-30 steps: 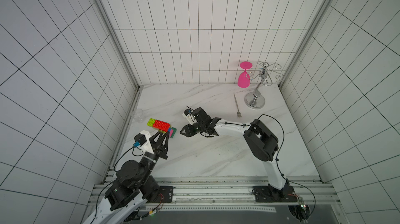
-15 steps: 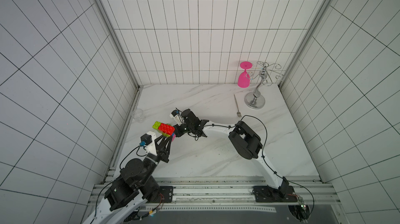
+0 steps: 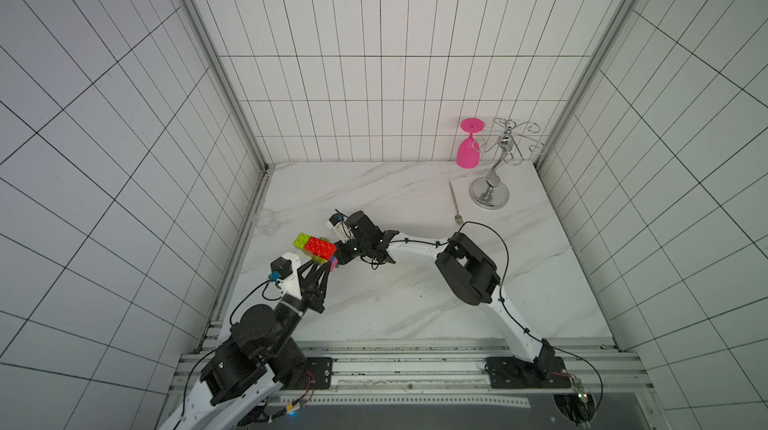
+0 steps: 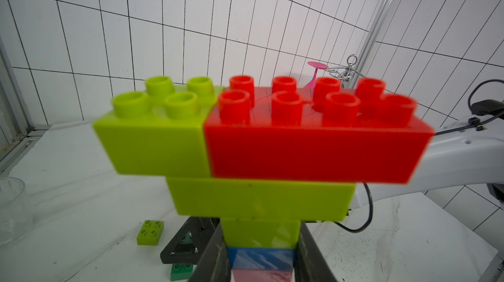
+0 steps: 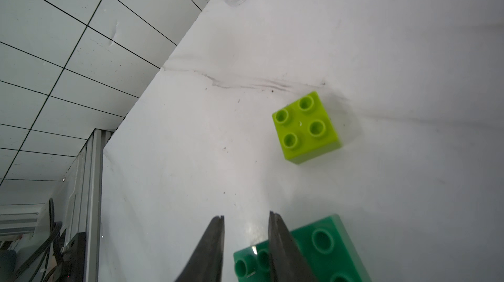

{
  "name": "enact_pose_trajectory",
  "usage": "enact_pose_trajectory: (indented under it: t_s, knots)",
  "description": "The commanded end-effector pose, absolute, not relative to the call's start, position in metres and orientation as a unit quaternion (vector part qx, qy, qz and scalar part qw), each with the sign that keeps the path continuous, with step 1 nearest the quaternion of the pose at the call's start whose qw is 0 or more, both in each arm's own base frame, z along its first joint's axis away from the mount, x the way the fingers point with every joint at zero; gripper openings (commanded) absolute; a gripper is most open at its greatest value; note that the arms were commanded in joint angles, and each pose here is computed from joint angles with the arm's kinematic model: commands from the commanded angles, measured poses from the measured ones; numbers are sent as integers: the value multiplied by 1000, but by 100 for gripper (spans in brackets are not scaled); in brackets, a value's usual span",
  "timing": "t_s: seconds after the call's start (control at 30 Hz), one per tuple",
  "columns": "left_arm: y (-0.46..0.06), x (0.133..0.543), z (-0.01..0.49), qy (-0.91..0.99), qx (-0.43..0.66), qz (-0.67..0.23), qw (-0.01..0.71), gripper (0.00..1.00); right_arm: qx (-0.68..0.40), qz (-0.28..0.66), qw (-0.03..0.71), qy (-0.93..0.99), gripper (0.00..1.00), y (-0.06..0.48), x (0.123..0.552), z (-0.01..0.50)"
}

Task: Assemble a spoon with lego
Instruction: Move the lego brick at the center of the board.

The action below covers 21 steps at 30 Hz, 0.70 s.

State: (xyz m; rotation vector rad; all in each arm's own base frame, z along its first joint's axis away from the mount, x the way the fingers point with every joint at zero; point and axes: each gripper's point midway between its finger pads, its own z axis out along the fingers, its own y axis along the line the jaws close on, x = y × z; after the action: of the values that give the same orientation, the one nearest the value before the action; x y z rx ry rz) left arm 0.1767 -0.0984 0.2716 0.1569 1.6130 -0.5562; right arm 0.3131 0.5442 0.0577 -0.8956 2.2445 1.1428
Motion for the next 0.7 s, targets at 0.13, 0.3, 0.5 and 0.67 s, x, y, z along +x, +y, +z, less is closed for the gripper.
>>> enact_pose_trajectory:
  t_s: [0.13, 0.3, 0.5, 0.67]
  knots:
    - [-108, 180, 274, 702, 77, -259, 659, 0, -317, 345, 220, 856, 32, 449, 312, 49]
    - [-121, 187, 269, 702, 82, -267, 655, 0, -313, 277, 231, 879, 32, 394, 314, 55]
    - [-133, 196, 266, 704, 92, -265, 652, 0, -258, 186, 255, 913, 43, 348, 325, 82]
    - [-137, 200, 261, 707, 94, -263, 649, 0, -90, 107, 214, 967, 52, 314, 330, 83]
